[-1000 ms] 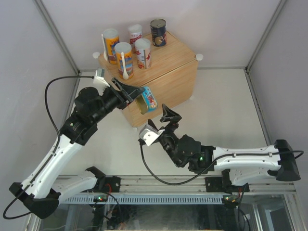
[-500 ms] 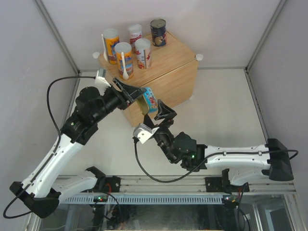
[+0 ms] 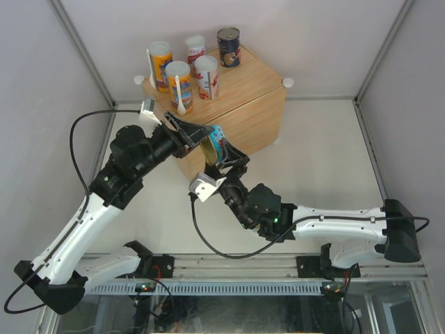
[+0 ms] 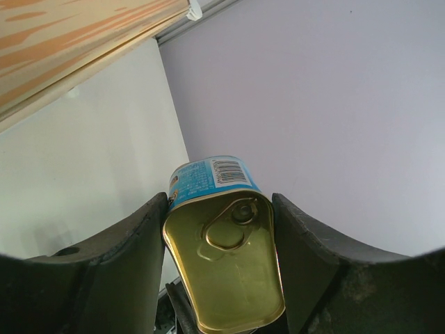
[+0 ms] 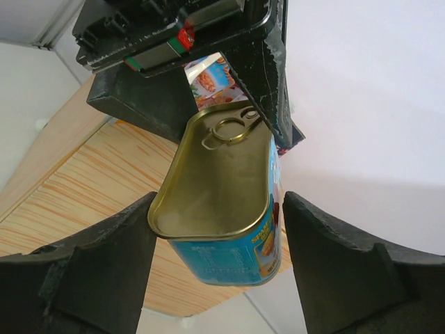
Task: Place and organize the canned foods onto the counter
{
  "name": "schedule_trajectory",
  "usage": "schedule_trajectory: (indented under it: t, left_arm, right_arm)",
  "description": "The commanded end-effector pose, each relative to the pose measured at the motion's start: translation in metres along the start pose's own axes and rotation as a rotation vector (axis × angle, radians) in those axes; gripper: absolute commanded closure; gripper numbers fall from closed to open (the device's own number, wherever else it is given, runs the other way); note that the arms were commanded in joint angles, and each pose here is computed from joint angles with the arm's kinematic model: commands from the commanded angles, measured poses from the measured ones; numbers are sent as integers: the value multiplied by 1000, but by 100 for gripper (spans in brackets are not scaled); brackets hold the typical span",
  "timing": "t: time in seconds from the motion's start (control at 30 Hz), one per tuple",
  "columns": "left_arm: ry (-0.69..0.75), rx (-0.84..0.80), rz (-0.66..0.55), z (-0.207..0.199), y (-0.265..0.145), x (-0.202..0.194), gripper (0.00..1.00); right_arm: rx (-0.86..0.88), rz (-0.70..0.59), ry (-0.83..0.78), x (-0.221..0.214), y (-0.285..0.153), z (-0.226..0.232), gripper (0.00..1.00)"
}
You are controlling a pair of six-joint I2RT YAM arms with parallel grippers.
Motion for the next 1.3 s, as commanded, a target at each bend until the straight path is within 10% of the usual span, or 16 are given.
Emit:
schedule_trajectory:
  t: [0.0, 0.37, 0.57, 0.77, 1.0, 1.27]
  left_arm:
    - [-9, -161, -48, -43, -10, 17, 100]
    - [-13, -177, -43, -45, -8, 16, 100]
    - [-6, -198, -42, -49, -8, 17, 100]
    - [7, -195, -70, -47, -9, 19, 98]
    - [34, -184, -115, -44, -13, 22, 41]
    - [45, -200, -126, -44, -13, 23, 22]
  right_arm:
    - [-42, -50, 48, 15, 6, -19, 31]
    - [-60, -17, 65, 2, 9, -33, 49]
    - [-60, -11, 95, -1, 9, -43, 98]
    - [-48, -3, 147, -2, 8, -51, 100]
    - [-28, -8, 251, 3, 7, -64, 100]
    - [-27, -6, 340, 4, 6, -76, 100]
Point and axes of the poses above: each gripper's point midway between its finger pads, its own y axis out along the fingers, its own z axis along the line the jaws close on, x = y × z, the point moved 6 cm from there along -y, back along the fingers, and after that the axes turned 3 degrees about y, right-handed, at the moved point
